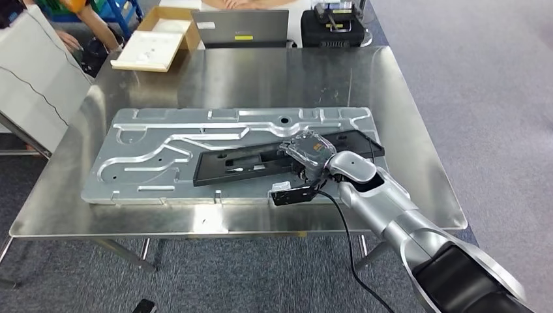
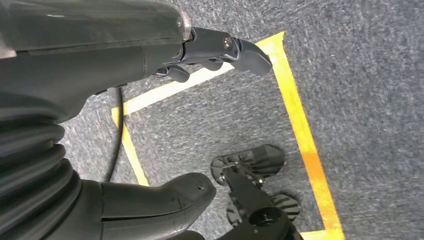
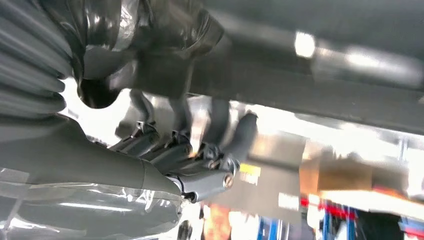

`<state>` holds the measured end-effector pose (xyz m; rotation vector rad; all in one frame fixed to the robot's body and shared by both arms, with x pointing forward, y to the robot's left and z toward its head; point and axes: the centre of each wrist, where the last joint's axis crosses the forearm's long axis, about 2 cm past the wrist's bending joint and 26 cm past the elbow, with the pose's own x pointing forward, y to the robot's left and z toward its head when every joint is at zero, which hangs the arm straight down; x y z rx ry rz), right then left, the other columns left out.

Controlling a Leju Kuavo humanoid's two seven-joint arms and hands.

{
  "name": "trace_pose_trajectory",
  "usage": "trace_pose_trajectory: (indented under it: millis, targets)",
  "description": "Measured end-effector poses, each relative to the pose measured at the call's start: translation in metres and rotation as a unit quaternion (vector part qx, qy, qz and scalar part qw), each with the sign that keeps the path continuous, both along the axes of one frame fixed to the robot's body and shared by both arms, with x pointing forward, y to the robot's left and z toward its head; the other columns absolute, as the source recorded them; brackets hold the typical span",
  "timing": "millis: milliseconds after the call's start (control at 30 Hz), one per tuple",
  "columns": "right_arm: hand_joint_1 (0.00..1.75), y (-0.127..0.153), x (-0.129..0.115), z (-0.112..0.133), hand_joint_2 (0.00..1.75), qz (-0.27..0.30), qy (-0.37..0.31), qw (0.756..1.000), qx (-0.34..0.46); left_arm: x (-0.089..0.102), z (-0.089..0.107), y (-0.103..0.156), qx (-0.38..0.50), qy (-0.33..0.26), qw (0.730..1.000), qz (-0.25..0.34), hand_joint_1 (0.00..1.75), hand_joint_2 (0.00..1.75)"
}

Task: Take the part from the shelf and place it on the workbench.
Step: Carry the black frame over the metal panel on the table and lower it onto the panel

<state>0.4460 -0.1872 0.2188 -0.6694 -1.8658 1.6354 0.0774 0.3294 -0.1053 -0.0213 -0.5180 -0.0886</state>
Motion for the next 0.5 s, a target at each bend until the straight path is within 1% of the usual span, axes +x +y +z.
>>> trace_pose_trajectory:
  millis: [100,300,500]
  targets:
    - [0.00,-0.007,-0.002,-0.016,0.00,-0.011,0.023,1.000,-0.001,0.001,0.000,-0.001,-0.001,-0.004,1.000,-0.004,0.00,1.75]
    - [0.00,-0.018,-0.008,-0.039,0.00,-0.030,0.055,0.998,-0.010,0.004,0.001,-0.001,-0.002,-0.009,1.000,-0.005,0.00,1.75]
    - [0.00,-0.024,-0.008,-0.043,0.00,-0.041,0.062,0.997,-0.013,0.006,0.001,-0.001,-0.001,-0.011,1.000,-0.006,0.00,1.75]
